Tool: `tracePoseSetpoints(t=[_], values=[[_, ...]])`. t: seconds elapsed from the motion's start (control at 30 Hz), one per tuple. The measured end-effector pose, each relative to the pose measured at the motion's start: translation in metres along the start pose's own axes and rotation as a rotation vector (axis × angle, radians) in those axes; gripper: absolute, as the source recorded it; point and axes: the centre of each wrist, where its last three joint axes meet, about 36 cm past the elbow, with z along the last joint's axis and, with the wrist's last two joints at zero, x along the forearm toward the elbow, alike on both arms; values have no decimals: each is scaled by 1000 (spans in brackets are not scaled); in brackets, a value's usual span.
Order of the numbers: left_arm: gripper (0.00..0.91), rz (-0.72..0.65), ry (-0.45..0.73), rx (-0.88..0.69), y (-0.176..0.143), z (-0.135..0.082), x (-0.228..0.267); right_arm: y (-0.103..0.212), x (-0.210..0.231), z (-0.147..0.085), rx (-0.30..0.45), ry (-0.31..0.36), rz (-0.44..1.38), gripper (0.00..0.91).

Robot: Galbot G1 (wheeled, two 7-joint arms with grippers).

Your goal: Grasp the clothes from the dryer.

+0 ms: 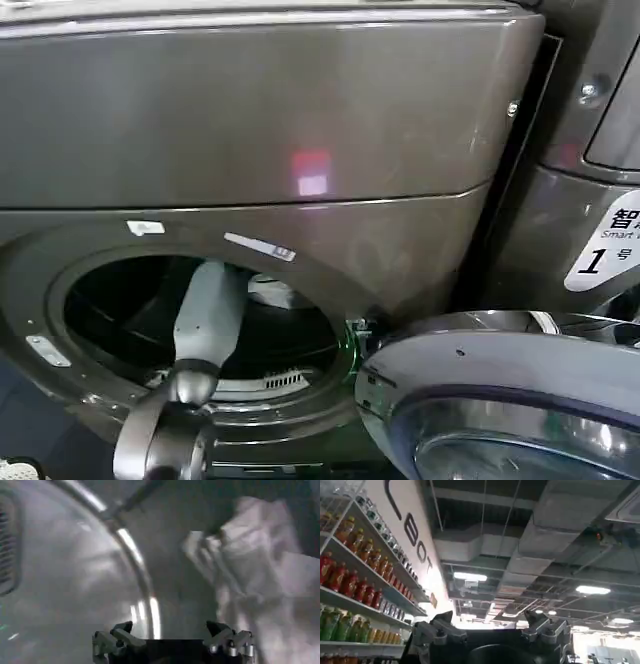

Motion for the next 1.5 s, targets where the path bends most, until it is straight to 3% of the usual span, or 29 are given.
tracePoseSetpoints(t=[1.03,1.5], values=[[907,121,-55,344,-22,33,-39,13,10,15,17,11,-23,907],[907,82,-32,432,-34,46,-57,17,11,16,17,4,-34,907]])
